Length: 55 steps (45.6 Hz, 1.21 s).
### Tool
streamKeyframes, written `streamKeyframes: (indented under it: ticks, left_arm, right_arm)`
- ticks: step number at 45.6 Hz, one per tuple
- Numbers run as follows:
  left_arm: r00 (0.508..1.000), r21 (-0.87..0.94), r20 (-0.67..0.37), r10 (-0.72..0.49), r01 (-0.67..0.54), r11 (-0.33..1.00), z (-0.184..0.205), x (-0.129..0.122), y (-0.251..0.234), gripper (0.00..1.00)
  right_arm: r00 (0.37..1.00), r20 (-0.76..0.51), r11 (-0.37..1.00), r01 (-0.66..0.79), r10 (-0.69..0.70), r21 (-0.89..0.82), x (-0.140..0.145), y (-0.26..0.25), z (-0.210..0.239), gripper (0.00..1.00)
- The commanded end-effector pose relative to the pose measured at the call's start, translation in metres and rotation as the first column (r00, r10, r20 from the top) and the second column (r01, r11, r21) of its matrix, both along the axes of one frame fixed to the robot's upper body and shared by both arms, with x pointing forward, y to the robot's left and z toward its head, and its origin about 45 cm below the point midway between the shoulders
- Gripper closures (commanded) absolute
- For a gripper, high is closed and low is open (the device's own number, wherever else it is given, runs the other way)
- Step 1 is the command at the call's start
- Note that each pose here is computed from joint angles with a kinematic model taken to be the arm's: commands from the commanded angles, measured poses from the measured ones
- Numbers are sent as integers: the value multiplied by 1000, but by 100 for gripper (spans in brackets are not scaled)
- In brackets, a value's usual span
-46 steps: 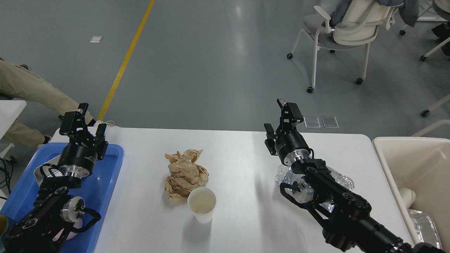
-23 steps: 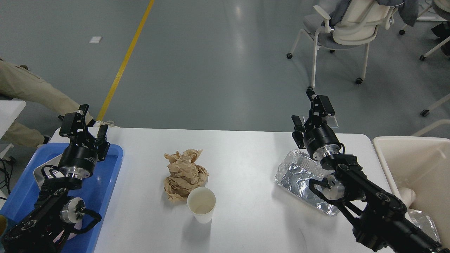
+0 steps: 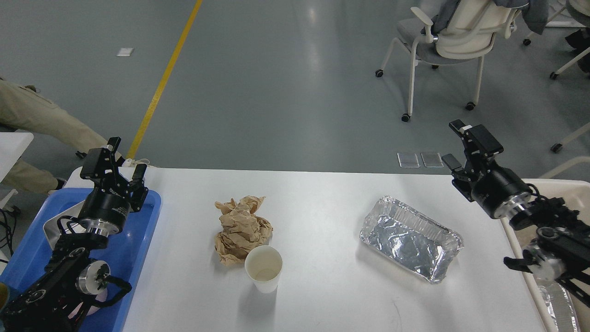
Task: Tidy desktop
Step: 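Swing the right gripper outward and down beside the foil tray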
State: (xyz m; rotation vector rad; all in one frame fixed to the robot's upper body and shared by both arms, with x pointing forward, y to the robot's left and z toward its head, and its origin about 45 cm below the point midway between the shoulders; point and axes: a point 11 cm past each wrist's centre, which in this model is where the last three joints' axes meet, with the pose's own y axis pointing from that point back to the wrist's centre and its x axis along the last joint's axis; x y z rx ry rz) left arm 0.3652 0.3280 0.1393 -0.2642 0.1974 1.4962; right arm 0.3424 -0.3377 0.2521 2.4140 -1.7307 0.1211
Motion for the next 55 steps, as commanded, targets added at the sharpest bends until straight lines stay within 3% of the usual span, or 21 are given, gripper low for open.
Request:
streamKeyframes:
  ticks: [1, 14, 23, 35, 55]
  left_arm:
    - [1000, -9, 3, -12, 12, 1000, 0, 0, -3, 3]
    - [999, -20, 12, -46, 46, 999, 1, -1, -4, 3]
    - [999, -19, 8, -51, 52, 998, 0, -2, -2, 3]
    - [999, -16, -12, -41, 40, 999, -7, -3, 2, 3]
    - [999, -11, -28, -24, 23, 1000, -14, -6, 7, 3]
  right_arm:
    - [999, -19, 995, -50, 48, -83, -14, -18, 18, 0]
    - [990, -135, 967, -80, 48, -243, -44, -56, 29, 0]
    - [952, -306, 944, -80, -22, -320, -64, -74, 9, 0]
    - [900, -428, 922, -96, -80, -374, -78, -81, -4, 0]
    - [906, -421, 929, -122, -39, -350, -68, -73, -4, 0]
